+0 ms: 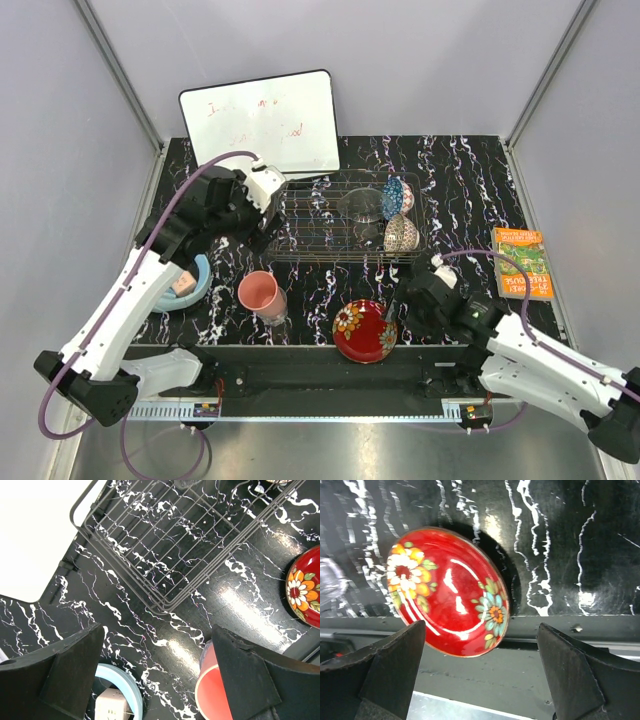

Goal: Load the mixed dishes into the dish rack

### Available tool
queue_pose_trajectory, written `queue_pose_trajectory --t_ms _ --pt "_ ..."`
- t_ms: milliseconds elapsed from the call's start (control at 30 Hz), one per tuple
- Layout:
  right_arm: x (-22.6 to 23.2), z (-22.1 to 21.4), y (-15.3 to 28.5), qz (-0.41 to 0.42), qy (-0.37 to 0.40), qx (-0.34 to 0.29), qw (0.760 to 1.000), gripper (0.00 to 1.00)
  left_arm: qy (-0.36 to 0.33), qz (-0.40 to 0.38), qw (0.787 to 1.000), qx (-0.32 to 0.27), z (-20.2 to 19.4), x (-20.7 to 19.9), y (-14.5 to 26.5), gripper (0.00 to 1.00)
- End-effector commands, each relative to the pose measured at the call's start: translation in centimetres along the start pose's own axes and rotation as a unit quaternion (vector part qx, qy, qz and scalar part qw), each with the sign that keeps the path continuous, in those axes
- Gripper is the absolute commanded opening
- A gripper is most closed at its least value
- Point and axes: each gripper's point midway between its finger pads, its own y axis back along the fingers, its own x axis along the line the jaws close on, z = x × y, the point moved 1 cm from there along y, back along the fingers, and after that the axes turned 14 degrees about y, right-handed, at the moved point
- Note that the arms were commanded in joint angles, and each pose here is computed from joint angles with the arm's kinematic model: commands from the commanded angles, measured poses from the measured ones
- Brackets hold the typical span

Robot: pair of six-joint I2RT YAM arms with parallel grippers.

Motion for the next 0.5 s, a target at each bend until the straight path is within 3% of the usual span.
queue_pose_trajectory --t_ms 0,100,200,333,467 --pt "-0.5 -0.6 -0.3 0.01 -0.027 -0.005 1.0 1.0 -0.007 -0.008 0.999 -0.041 2.7 -0.3 1.7 0.93" --pt "-0.3 -2.4 -1.8 0.022 -0.043 0.032 0.998 1.0 -0.008 -0.007 0.999 -0.044 3.3 -0.3 2.0 0.93" --pt "0.3 -3.3 -2.6 0.026 -0.036 0.065 0.997 0.89 -0.01 -0.005 0.999 -0.044 3.5 -0.2 2.4 0.93" --pt "0.9 -5.4 -2.9 0.03 -0.027 0.137 0.99 0.9 -0.013 -0.003 0.999 -0.043 3.6 -0.1 2.5 0.93" --pt "1.8 -5.7 -3.4 0.055 -0.028 0.153 0.986 0.89 -0.01 -0.005 0.999 -0.041 3.6 -0.2 2.4 0.93"
